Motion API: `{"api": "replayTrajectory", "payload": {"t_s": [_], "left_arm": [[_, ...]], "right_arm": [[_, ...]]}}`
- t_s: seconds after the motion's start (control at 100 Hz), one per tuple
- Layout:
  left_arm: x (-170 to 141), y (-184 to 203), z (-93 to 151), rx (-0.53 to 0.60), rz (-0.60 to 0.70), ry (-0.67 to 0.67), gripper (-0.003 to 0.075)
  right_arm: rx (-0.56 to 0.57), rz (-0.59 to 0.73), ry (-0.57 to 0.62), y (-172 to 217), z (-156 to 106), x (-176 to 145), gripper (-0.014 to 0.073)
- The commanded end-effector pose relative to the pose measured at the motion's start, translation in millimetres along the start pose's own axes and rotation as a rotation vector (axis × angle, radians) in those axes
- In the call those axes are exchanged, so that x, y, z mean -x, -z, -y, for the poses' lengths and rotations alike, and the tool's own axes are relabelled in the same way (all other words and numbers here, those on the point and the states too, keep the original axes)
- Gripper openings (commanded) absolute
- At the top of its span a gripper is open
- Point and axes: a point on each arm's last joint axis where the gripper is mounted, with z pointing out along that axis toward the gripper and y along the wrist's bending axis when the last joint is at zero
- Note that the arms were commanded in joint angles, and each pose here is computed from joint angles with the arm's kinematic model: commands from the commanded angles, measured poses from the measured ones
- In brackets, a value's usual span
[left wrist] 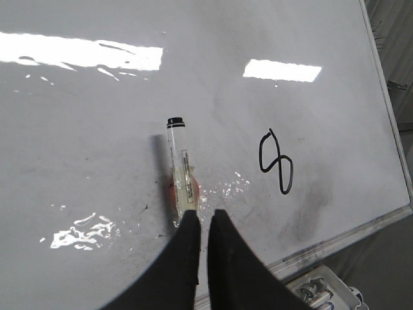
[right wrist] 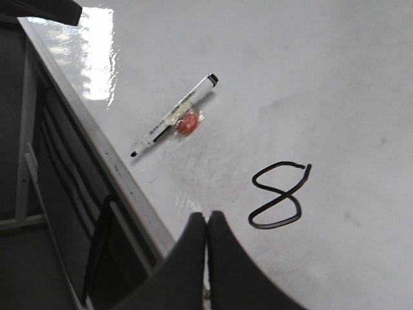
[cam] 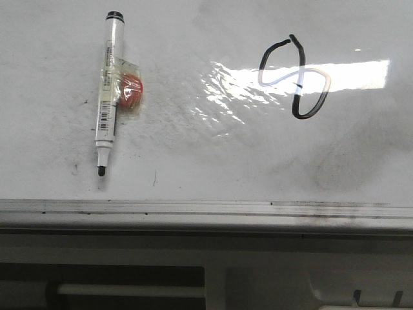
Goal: Write number 8 on whiteboard
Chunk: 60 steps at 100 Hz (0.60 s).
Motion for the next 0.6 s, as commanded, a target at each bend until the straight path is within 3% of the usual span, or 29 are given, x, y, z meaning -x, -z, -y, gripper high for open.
{"api": "replayTrajectory", "payload": {"t_s": [0.0,0.49,0.59], "left_arm": [[4.3,0.1,4.9,-0.042,0.005,0.033,-0.002],[-1.6,0.1,2.9,-0.035,-0.009,0.031,-0.002],[-1.8,2.3,-2.8,0.017,0.016,-0.042,-0.002]], "right_arm": [[-0.025,0.038,-0.024,1.0,3.9,8.7,-0.0063],[-0.034,0.045,-0.024,1.0,4.7,9.3,-0.0063],[-0.032,0.043,-0.024,1.0,4.5,9.2,-0.0063]]}}
